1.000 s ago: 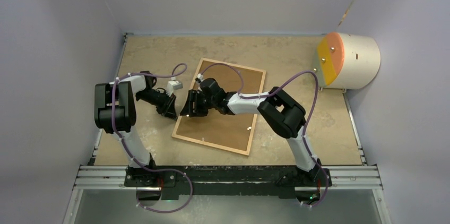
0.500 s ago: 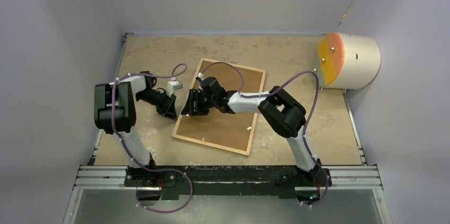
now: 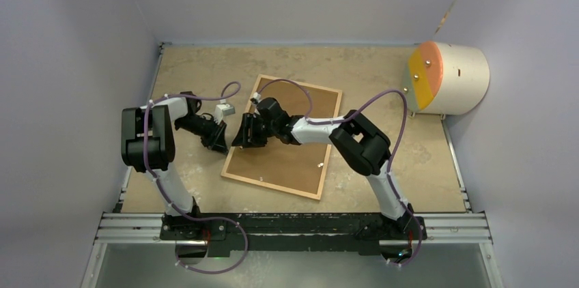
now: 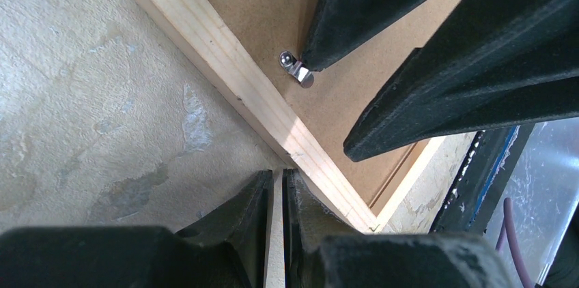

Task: Put the photo into the frame
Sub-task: Install the photo frame at the center of the board.

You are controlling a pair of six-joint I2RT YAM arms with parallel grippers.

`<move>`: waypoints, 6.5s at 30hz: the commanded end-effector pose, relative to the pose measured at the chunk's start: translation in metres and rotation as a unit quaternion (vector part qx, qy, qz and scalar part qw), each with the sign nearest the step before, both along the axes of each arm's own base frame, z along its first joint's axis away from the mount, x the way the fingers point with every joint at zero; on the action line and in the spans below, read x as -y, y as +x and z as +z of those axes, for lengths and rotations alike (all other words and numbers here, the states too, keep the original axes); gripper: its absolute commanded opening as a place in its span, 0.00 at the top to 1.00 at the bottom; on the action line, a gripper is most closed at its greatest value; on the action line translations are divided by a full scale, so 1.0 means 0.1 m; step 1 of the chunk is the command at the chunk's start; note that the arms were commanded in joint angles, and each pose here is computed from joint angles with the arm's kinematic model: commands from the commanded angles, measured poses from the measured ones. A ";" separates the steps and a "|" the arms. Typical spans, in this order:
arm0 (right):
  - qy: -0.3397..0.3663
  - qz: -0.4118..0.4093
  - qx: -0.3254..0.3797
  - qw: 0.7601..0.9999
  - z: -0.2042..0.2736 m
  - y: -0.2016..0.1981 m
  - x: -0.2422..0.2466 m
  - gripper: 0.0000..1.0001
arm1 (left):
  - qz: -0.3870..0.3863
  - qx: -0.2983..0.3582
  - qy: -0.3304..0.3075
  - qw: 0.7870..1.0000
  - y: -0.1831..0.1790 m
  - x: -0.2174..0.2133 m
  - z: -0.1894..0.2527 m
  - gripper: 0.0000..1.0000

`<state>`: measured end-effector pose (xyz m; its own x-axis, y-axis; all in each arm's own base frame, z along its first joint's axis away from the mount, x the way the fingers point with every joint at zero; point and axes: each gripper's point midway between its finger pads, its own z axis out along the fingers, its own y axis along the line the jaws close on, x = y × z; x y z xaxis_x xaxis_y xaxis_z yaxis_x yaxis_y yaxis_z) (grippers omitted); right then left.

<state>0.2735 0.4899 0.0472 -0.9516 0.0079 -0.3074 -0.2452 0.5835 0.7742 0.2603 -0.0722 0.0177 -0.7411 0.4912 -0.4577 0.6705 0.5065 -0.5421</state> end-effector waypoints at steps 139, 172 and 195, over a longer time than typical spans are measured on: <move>-0.043 -0.196 -0.001 0.980 -0.28 0.42 -0.09 0.77 | -0.048 0.042 0.006 0.998 -0.15 0.07 0.04 0.86; -0.094 -0.301 0.001 0.949 0.48 0.59 2.86 0.07 | -0.070 0.066 0.034 0.995 -0.14 -0.01 0.10 0.85; 0.010 -0.181 -0.130 0.975 0.24 -0.17 0.84 0.46 | -0.136 0.090 -0.081 0.983 -0.13 0.68 0.33 0.81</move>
<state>0.2590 0.3826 0.0527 -0.9453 0.3007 -0.1261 0.1116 0.6619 0.7412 0.2347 -0.1175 0.0307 -0.5193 0.6467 -0.5586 0.8434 0.2827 -0.4568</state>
